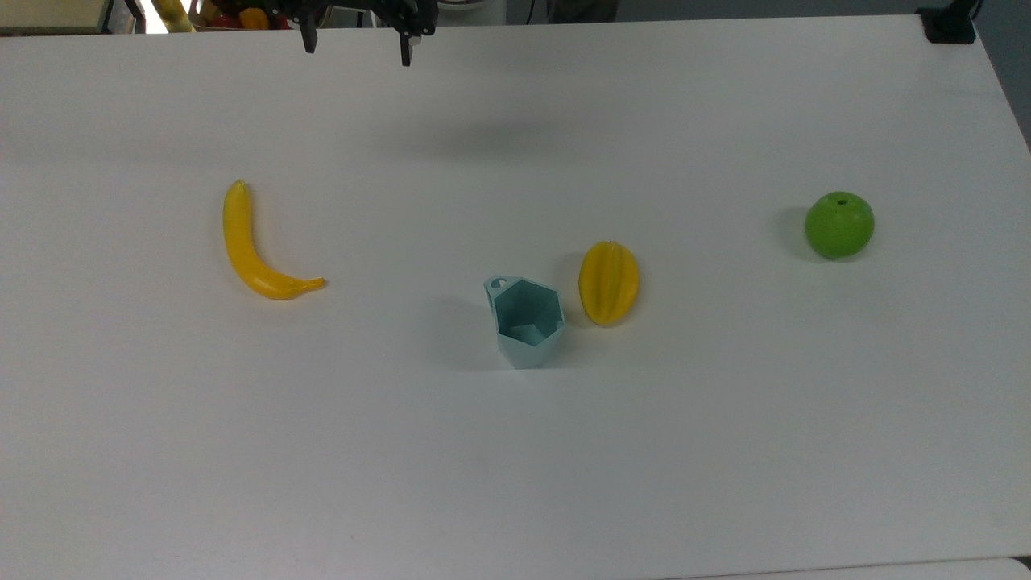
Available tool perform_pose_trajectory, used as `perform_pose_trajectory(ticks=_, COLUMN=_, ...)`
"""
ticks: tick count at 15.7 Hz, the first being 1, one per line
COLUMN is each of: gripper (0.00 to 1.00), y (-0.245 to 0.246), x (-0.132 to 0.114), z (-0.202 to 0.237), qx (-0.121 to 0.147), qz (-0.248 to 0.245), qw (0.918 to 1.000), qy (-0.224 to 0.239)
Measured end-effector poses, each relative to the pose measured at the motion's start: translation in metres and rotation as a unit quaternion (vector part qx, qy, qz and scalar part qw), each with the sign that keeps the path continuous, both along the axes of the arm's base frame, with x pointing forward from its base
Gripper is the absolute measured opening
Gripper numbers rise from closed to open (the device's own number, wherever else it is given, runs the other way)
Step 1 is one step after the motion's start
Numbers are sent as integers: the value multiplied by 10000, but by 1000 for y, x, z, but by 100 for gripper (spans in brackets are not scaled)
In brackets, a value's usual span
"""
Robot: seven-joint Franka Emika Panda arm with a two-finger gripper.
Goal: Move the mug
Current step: 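Move the open gripper down over the teal mug's rim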
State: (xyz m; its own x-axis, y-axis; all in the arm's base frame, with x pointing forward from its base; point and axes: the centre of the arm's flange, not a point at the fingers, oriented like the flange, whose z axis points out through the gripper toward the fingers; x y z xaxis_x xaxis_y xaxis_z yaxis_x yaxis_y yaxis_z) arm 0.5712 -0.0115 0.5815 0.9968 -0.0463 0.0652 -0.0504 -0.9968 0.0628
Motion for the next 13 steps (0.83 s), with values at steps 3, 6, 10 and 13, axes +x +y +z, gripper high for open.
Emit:
perform_pose_trajectory(ticks=3, gripper=100, y=0, x=1, z=-3, qx=0, qz=0, qw=10000, qy=31)
perform_pose_trajectory(ticks=6, gripper=100, y=0, x=2, z=-7, qx=0, qz=1, qw=10000, qy=58)
perform_pose_trajectory(ticks=10, gripper=100, y=3, x=5, z=-12, qx=-1, qz=61, qw=9999, qy=90)
perform_pose_trajectory(ticks=13, gripper=100, y=15, x=24, z=-30, qx=-19, qz=597, qw=9981, qy=-121)
